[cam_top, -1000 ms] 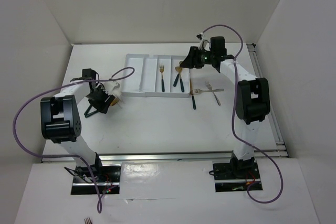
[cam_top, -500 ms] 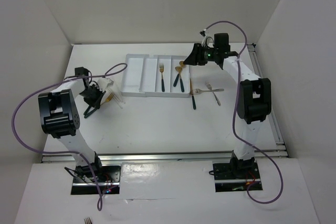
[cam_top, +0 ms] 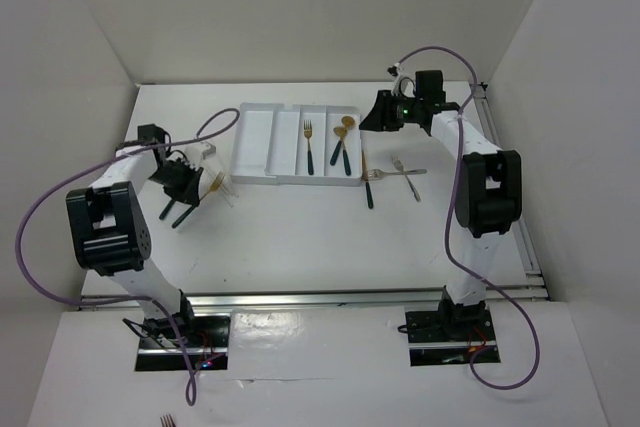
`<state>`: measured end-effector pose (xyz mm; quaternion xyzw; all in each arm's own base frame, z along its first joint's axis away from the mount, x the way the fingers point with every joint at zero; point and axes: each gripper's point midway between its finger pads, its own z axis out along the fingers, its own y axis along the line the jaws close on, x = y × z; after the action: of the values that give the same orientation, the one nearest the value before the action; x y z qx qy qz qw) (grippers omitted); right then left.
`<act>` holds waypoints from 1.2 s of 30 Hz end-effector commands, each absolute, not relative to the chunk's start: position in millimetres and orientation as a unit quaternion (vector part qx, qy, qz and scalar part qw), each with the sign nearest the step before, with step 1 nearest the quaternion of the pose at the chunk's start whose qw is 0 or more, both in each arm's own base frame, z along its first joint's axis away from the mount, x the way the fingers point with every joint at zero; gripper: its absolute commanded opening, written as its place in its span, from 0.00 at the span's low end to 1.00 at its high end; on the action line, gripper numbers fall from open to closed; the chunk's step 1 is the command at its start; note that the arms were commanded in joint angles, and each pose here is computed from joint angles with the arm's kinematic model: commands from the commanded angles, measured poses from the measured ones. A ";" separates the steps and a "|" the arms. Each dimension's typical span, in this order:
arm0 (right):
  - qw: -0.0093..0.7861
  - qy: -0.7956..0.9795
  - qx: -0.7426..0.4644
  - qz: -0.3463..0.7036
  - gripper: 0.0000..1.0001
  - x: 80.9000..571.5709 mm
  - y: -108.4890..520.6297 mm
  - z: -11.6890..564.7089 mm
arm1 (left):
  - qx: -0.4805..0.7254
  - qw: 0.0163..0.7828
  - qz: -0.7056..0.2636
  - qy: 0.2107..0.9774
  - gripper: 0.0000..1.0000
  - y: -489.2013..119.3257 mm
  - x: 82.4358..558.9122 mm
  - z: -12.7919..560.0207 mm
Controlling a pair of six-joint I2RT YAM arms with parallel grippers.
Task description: Sort the eating utensils into containers
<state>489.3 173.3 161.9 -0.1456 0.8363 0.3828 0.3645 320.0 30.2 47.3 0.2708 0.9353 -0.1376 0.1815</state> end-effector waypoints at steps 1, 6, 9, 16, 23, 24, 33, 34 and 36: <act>0.406 0.822 -0.171 0.362 0.46 483.4 163.1 188.8 | 0.249 0.271 -0.189 0.910 0.00 0.9 332.6 123.8; 0.398 0.831 -0.177 0.345 0.56 475.5 150.3 180.5 | 0.275 0.319 -0.264 0.868 0.00 -43.9 334.1 186.5; 0.398 0.839 -0.165 0.331 0.64 478.5 142.0 177.0 | 0.270 0.349 -0.336 0.832 0.00 -87.9 341.2 235.3; 0.413 0.858 -0.121 0.280 0.96 477.2 112.5 174.9 | 0.262 0.372 -0.477 0.752 0.00 -221.6 388.5 321.0; 0.419 0.866 -0.086 0.260 0.97 466.5 82.1 176.9 | 0.186 0.384 -0.487 0.762 0.00 -269.8 448.7 313.1; 0.418 0.866 -0.086 0.260 0.97 462.7 82.2 177.0 | 0.169 0.386 -0.473 0.773 0.00 -275.2 464.4 299.0; 0.420 0.870 -0.054 0.251 0.97 448.0 61.6 179.4 | 0.066 0.378 -0.397 0.834 0.00 -287.4 524.1 215.4; 0.415 0.872 -0.049 0.254 0.97 446.4 62.0 178.2 | 0.062 0.386 -0.390 0.833 0.00 -286.8 531.0 216.2; 0.415 0.872 -0.049 0.254 0.97 446.3 62.0 178.2 | 0.058 0.376 -0.374 0.846 0.00 -289.4 536.8 191.6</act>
<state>448.3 66.0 158.0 -0.0515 0.8803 0.2604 0.3933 513.2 -282.0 177.6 0.0708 0.8562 -0.3923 0.3287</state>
